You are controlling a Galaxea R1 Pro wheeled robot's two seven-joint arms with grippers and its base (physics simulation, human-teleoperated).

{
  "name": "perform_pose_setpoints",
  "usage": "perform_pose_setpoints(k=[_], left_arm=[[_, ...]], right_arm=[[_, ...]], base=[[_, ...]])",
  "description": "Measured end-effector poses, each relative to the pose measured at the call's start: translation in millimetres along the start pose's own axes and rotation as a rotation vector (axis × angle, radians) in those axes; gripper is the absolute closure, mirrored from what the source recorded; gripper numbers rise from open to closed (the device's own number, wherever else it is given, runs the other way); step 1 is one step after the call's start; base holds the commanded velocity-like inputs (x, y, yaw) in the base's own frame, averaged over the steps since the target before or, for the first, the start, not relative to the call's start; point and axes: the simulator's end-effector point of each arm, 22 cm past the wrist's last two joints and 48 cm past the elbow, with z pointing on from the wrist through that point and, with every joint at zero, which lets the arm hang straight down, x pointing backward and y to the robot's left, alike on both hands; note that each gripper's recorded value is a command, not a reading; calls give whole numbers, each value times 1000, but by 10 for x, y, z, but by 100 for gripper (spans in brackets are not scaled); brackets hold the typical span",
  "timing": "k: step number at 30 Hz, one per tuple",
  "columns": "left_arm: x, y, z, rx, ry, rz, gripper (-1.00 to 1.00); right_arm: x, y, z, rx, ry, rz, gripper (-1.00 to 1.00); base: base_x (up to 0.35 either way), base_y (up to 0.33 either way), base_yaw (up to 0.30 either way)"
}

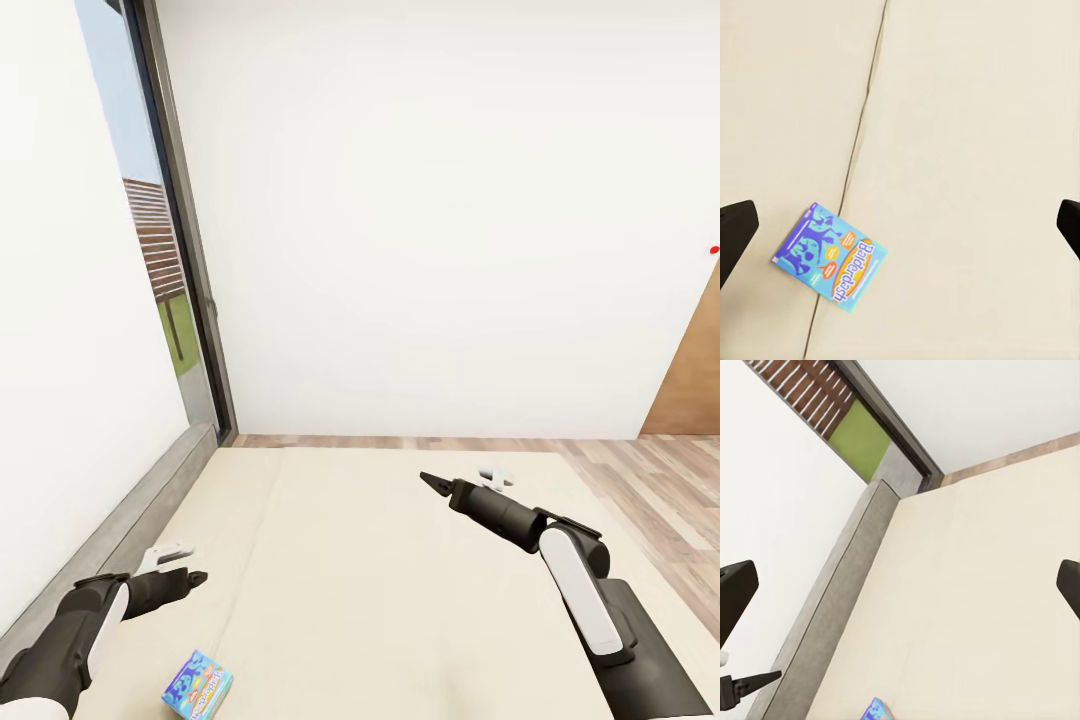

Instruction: Put all the toys in the child's room - the three board games (two on the bed and one on the table), the two jigsaw puzzles on the table, and the tennis ball on the table - inside the toy box on the table in the child's room.

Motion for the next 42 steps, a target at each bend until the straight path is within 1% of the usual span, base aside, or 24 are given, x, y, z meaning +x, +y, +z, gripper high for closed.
perform_pose_setpoints(k=[9,18,22,23,25,26,28,30,34,39,42], left_arm=[[14,-17,1,6,6,-2,-100],[76,-24,22,10,29,-5,-100],[259,11,75,1,82,-18,-100],[365,35,108,-6,108,-20,-100],[497,74,148,-16,139,-20,-100],[571,100,168,-24,156,-18,-100],[639,124,189,-33,173,-8,-100],[710,140,218,-46,190,24,-100],[771,145,251,-56,203,51,-100],[832,100,289,-54,215,64,-100],[815,91,314,-53,201,72,-100]], right_arm=[[15,4,8,0,4,0,-100],[64,-20,22,4,20,6,-100],[160,-47,35,5,57,19,-100],[194,-65,38,8,69,25,-100],[227,-90,46,12,79,31,-100],[253,-116,53,17,86,36,-100],[302,-167,69,26,97,46,-100],[417,-274,97,44,122,68,-100],[535,-349,131,56,144,90,-100],[583,-377,150,58,154,98,-100],[604,-383,153,56,162,102,-100]], base=[[0,0,0],[0,0,0],[0,0,0],[0,0,0],[0,0,0],[0,0,0],[0,0,0],[0,0,0],[0,0,1],[0,0,58],[0,0,82]])
